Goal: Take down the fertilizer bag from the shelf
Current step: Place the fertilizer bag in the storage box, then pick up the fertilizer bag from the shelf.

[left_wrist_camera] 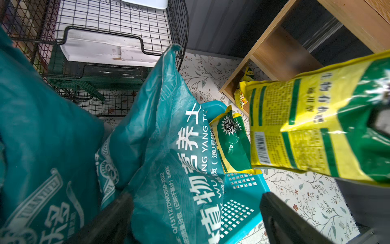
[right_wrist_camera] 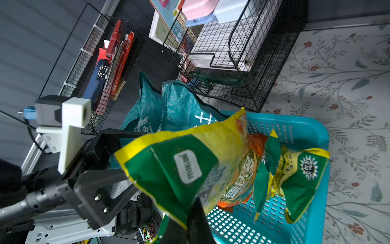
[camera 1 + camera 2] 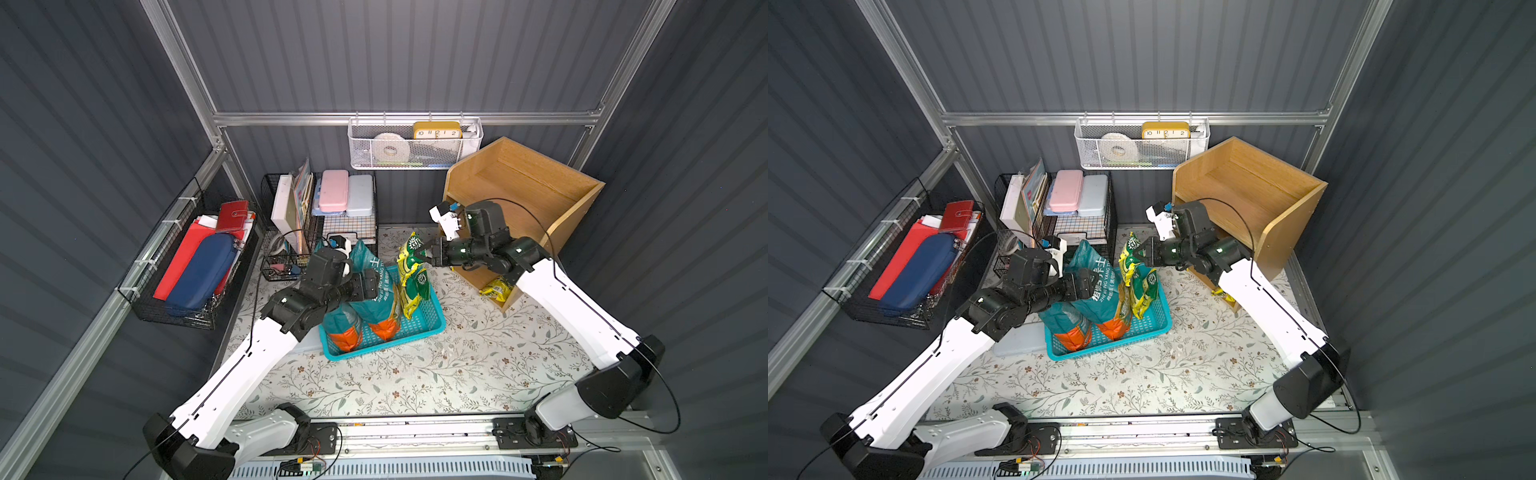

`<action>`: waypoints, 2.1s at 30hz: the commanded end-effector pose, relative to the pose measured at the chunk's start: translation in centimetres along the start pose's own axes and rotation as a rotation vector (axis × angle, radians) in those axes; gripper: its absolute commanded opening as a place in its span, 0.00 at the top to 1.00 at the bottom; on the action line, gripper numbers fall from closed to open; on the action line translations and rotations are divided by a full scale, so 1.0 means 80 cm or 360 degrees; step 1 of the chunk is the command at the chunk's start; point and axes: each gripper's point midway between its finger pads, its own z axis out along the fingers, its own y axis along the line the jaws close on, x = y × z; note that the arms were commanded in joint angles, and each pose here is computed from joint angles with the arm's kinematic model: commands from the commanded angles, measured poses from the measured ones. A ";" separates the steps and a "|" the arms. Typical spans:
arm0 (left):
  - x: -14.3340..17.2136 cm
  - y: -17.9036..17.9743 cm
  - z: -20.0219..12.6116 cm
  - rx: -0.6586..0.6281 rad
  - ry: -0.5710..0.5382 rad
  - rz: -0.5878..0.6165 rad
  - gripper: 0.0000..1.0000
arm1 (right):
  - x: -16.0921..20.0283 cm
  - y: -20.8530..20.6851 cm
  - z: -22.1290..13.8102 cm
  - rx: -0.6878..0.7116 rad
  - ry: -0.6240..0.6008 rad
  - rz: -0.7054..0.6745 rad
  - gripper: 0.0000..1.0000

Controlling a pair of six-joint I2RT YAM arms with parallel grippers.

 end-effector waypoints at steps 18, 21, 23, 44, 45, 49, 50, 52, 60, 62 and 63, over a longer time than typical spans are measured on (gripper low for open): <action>0.003 0.002 -0.005 -0.0001 -0.0008 -0.0004 0.01 | 0.202 -0.175 0.171 0.0631 0.0961 0.0019 1.00; 0.004 0.003 -0.006 -0.0008 -0.0006 -0.0004 0.00 | 0.207 -0.181 0.174 0.0647 0.0966 0.0036 1.00; 0.004 0.003 -0.006 -0.0011 -0.0004 -0.0003 0.00 | 0.195 -0.177 0.171 0.0659 0.0910 0.0007 1.00; 0.000 0.001 -0.006 0.0000 -0.0021 -0.0011 0.01 | 0.054 -0.209 -0.001 0.1454 0.0381 -0.0621 0.47; 0.001 0.001 -0.005 0.0000 -0.0017 -0.0010 0.00 | 0.056 -0.222 -0.003 0.1523 0.0403 -0.0647 0.47; -0.002 -0.001 -0.004 0.0004 -0.0017 -0.0002 0.01 | 0.060 -0.270 0.001 0.1704 0.0507 -0.0700 0.47; -0.002 -0.001 -0.004 0.0004 -0.0015 0.0000 0.00 | 0.062 -0.285 0.004 0.1755 0.0550 -0.0703 0.47; -0.004 -0.002 -0.004 0.0004 -0.0016 0.0001 0.00 | 0.062 -0.307 0.014 0.1806 0.0602 -0.0707 0.47; -0.006 0.000 -0.006 -0.0013 -0.0022 0.0005 0.01 | 0.057 -0.375 0.076 0.1937 0.0712 -0.0881 0.47; -0.006 0.001 -0.006 -0.0023 -0.0023 0.0008 0.00 | 0.049 -0.387 0.081 0.2006 0.0723 -0.0943 0.46; -0.005 0.002 -0.006 -0.0026 -0.0021 0.0007 0.01 | 0.046 -0.393 0.082 0.2040 0.0726 -0.0968 0.46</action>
